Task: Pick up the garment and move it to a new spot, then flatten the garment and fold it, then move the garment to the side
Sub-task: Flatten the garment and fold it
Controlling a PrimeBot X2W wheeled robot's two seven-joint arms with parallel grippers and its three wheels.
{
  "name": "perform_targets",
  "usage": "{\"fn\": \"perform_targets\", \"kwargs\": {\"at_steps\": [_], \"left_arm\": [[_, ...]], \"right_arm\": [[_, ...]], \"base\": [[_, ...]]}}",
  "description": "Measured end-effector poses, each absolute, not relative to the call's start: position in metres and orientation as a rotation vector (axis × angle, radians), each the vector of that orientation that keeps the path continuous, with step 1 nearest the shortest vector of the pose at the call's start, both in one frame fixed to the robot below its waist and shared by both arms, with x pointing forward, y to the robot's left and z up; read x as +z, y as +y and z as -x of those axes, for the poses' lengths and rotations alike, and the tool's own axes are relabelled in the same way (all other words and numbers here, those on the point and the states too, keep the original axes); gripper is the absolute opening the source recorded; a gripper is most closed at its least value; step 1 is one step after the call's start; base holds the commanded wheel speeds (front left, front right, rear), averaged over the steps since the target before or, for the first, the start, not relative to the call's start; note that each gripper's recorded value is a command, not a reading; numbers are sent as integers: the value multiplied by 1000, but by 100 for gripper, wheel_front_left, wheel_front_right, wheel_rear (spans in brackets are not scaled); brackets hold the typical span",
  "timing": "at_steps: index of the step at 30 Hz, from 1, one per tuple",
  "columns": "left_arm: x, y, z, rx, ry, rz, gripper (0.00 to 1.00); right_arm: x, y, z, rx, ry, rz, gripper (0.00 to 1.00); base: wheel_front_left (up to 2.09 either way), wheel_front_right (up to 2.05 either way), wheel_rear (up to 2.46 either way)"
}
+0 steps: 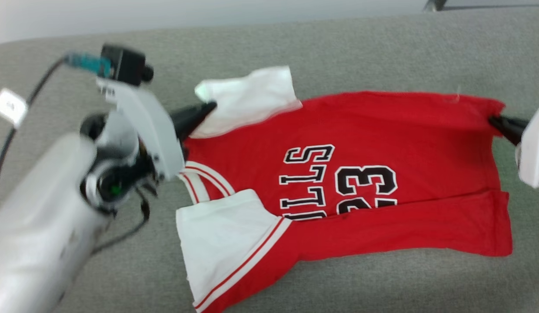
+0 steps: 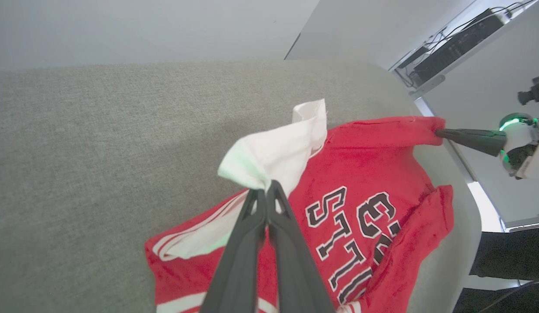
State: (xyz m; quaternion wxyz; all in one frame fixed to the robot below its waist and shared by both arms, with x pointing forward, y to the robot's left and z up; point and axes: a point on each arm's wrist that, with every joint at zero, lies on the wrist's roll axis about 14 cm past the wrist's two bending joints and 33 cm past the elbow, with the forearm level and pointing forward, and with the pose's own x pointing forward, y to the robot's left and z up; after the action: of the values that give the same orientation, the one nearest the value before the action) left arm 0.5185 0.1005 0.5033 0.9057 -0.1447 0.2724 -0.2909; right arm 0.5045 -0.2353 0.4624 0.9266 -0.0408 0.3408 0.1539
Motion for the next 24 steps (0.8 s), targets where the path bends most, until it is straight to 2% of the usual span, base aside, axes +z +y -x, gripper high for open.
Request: {"fn": "perform_targets", "kwargs": {"at_steps": [12, 20, 24], "left_arm": [[476, 126, -420, -509, 599, 427, 0], [461, 125, -385, -473, 647, 486, 0], [453, 131, -385, -428, 646, 479, 0]], "right_arm": [[428, -247, -456, 326, 801, 51, 0], [419, -253, -449, 305, 823, 38, 0], [412, -253, -446, 296, 845, 30, 0]], "base": [[0, 0, 0], [0, 0, 0], [0, 0, 0]]}}
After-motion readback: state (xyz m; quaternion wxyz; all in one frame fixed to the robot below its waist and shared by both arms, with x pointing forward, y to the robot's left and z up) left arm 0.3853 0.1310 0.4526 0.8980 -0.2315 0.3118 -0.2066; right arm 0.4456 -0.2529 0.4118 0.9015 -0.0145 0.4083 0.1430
